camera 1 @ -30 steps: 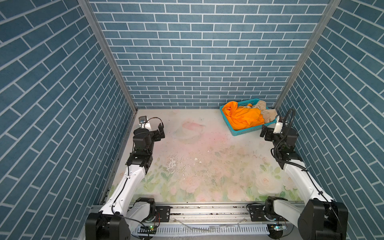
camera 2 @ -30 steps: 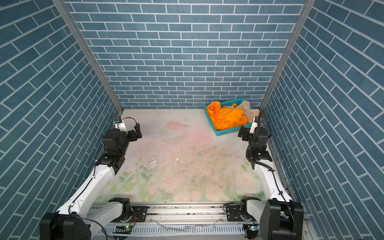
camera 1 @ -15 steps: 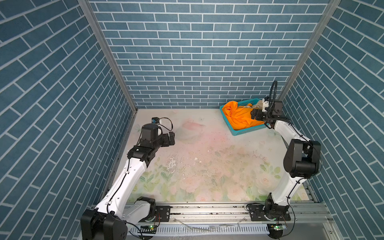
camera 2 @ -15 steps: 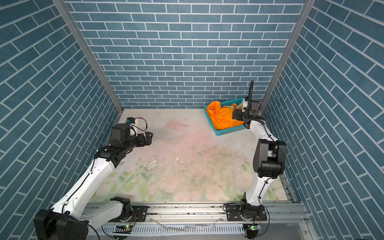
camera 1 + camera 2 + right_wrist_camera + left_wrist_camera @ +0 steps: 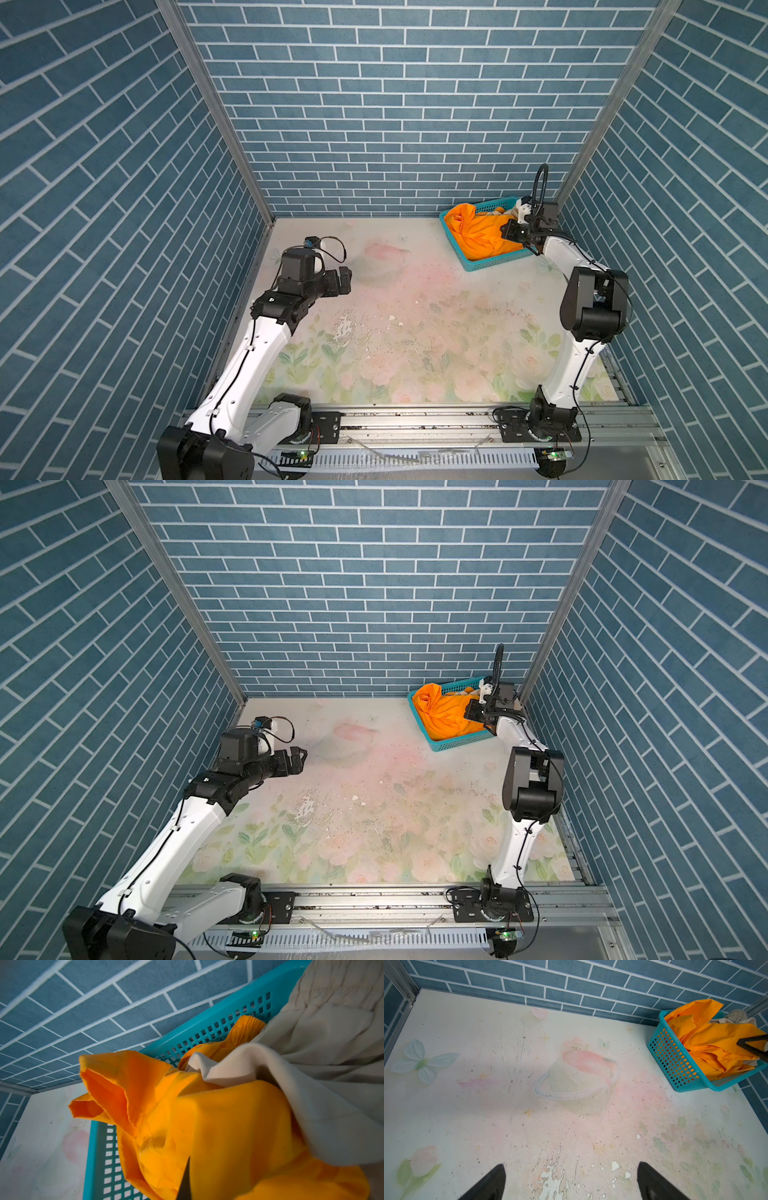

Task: Fold and stack the shorts
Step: 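Reach the right gripper into the teal basket and grasp the orange shorts, then pull the orange shorts out of the basket onto the table with the right gripper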

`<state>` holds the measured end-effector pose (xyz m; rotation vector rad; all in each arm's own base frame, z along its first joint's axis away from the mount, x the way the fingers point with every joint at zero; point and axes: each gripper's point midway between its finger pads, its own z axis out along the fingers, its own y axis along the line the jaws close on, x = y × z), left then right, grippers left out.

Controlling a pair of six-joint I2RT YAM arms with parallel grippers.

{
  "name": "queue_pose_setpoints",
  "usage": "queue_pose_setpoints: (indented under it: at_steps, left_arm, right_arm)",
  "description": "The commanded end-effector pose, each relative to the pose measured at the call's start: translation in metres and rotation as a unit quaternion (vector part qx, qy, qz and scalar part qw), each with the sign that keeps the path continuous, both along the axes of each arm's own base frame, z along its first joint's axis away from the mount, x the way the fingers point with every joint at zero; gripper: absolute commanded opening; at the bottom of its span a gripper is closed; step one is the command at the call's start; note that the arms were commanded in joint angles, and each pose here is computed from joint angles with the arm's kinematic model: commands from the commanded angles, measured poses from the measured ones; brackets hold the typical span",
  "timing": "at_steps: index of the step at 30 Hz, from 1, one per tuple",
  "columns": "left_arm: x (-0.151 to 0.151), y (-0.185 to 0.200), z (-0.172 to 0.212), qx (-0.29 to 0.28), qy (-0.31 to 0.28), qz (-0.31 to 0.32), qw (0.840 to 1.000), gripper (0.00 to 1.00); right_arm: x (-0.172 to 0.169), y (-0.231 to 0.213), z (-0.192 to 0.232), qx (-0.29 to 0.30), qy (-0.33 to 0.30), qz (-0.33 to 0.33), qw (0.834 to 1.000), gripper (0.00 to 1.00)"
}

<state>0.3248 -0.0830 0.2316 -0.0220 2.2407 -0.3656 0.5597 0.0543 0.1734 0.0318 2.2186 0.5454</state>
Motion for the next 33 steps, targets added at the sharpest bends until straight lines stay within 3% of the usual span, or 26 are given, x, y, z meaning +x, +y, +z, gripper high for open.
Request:
queue_pose_setpoints:
  at_steps: [1,8,12,17,20,22,25,29,30,32,33]
  left_arm:
    - [-0.004,-0.002,0.014,0.007,-0.005,-0.012,1.000,1.00]
    - [-0.006,0.001,0.050,0.021,-0.038,-0.019,0.999,1.00]
    - [-0.008,0.002,0.072,0.025,-0.057,-0.022,0.998,1.00]
    - [-0.014,0.005,0.090,0.035,-0.066,-0.022,0.997,1.00]
    - [-0.018,0.012,0.094,0.053,-0.064,-0.013,0.996,1.00]
    - [-0.020,0.014,0.093,0.060,-0.060,-0.011,0.996,1.00]
    - [-0.024,0.014,0.087,0.059,-0.047,-0.012,0.997,1.00]
    - [-0.028,0.016,0.079,0.062,-0.033,-0.012,0.997,1.00]
    - [-0.029,0.016,0.077,0.064,-0.030,-0.015,0.997,1.00]
    - [-0.030,0.012,0.072,0.060,-0.021,-0.024,0.998,1.00]
    - [-0.031,0.008,0.070,0.054,-0.017,-0.035,0.998,1.00]
  right_arm:
    - [-0.024,0.035,0.105,0.018,-0.091,0.051,0.994,0.00]
    - [-0.104,0.130,0.228,-0.052,-0.201,0.173,0.963,0.00]
    - [-0.160,0.190,0.276,-0.033,-0.261,0.268,0.927,0.00]
    - [-0.218,0.254,0.298,-0.015,-0.302,0.361,0.882,0.00]
    - [-0.226,0.280,0.292,-0.017,-0.306,0.380,0.873,0.00]
    - [-0.211,0.288,0.273,-0.032,-0.288,0.367,0.884,0.00]
    - [-0.184,0.306,0.228,-0.040,-0.244,0.360,0.900,0.00]
    - [-0.178,0.355,0.146,-0.045,-0.170,0.424,0.888,0.00]
    - [-0.181,0.366,0.134,-0.042,-0.152,0.439,0.884,0.05]
    - [-0.186,0.379,0.125,-0.035,-0.130,0.456,0.880,0.36]
    - [-0.187,0.381,0.129,-0.033,-0.132,0.457,0.879,0.44]
